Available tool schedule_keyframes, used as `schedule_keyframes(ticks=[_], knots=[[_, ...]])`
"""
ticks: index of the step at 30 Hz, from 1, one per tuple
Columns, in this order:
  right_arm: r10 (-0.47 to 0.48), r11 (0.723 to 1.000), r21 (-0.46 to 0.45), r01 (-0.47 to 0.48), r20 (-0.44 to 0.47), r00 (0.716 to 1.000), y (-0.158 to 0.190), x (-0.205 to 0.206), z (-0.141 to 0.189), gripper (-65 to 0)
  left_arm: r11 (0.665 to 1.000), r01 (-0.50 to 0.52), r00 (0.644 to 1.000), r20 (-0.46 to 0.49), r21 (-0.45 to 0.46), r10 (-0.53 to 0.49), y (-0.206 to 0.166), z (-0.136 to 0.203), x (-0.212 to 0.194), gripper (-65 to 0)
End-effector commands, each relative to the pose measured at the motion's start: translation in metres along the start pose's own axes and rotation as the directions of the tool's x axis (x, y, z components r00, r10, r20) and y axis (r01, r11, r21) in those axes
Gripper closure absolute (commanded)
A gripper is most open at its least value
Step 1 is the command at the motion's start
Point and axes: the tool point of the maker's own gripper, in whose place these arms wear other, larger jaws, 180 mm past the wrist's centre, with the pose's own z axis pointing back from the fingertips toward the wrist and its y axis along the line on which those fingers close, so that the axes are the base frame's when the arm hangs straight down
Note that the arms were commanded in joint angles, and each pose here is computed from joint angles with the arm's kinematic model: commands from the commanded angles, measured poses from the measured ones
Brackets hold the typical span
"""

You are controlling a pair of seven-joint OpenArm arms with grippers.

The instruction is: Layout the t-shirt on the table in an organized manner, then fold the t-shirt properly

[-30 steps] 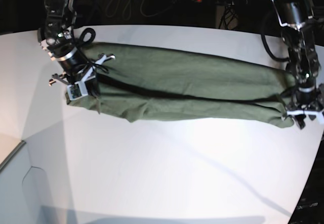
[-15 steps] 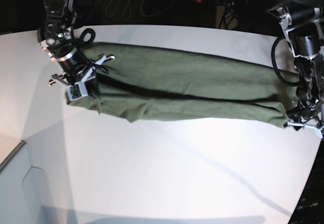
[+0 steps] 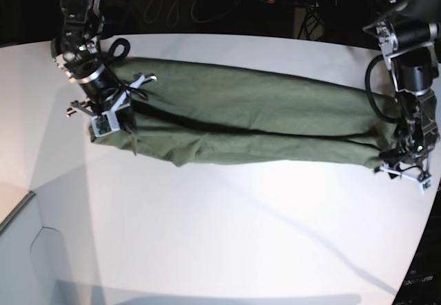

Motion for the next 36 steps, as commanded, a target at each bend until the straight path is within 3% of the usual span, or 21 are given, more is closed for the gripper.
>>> schedule_keyframes(ticks=[1,5,9,11,15,16,20,28,36], knots=[[0.004,1.000,0.000,-0.004,0.047,0.999,-0.002,0.013,0.001,0.0,1.000,0.005,0.998,0.069,-0.010,-0.004,-0.003,0.002,0.029,-28.9],[0.004,1.000,0.000,-0.004,0.047,0.999,-0.002,0.013,0.001,0.0,1.000,0.016,0.992,0.122,-0.017,-0.013,-0.008,0.002,0.037,-28.5],[0.003,1.000,0.000,-0.003,0.046,0.999,-0.002,0.012,0.001,0.0,1.000,0.009,0.994,0.110,-0.021,-0.007,-0.012,-0.001,0.025,-27.3],[0.004,1.000,0.000,-0.004,0.047,0.999,-0.002,0.013,0.001,0.0,1.000,0.005,0.996,0.091,-0.017,-0.003,-0.010,-0.004,0.017,-21.4],[0.005,1.000,-0.001,-0.005,0.048,0.999,-0.003,0.013,0.000,0.0,1.000,-0.001,0.996,0.089,-0.017,0.002,-0.010,-0.004,0.016,-1.6],[0.006,1.000,-0.001,-0.006,0.049,0.999,-0.003,0.014,0.000,0.0,1.000,-0.001,0.996,0.086,-0.017,0.002,-0.010,-0.004,0.016,0.0],[0.006,1.000,-0.001,-0.006,0.049,0.999,-0.003,0.014,0.000,0.0,1.000,-0.004,0.995,0.103,-0.020,0.006,-0.011,-0.002,0.022,0.0],[0.009,1.000,-0.002,-0.009,0.059,0.998,-0.004,0.019,-0.002,0.0,0.993,-0.063,0.970,0.228,-0.101,0.085,-0.021,0.024,0.056,0.0],[0.010,1.000,-0.003,-0.010,0.062,0.998,-0.004,0.020,-0.002,0.0,0.994,-0.057,0.974,0.215,-0.095,0.077,-0.016,0.025,0.044,-0.1]])
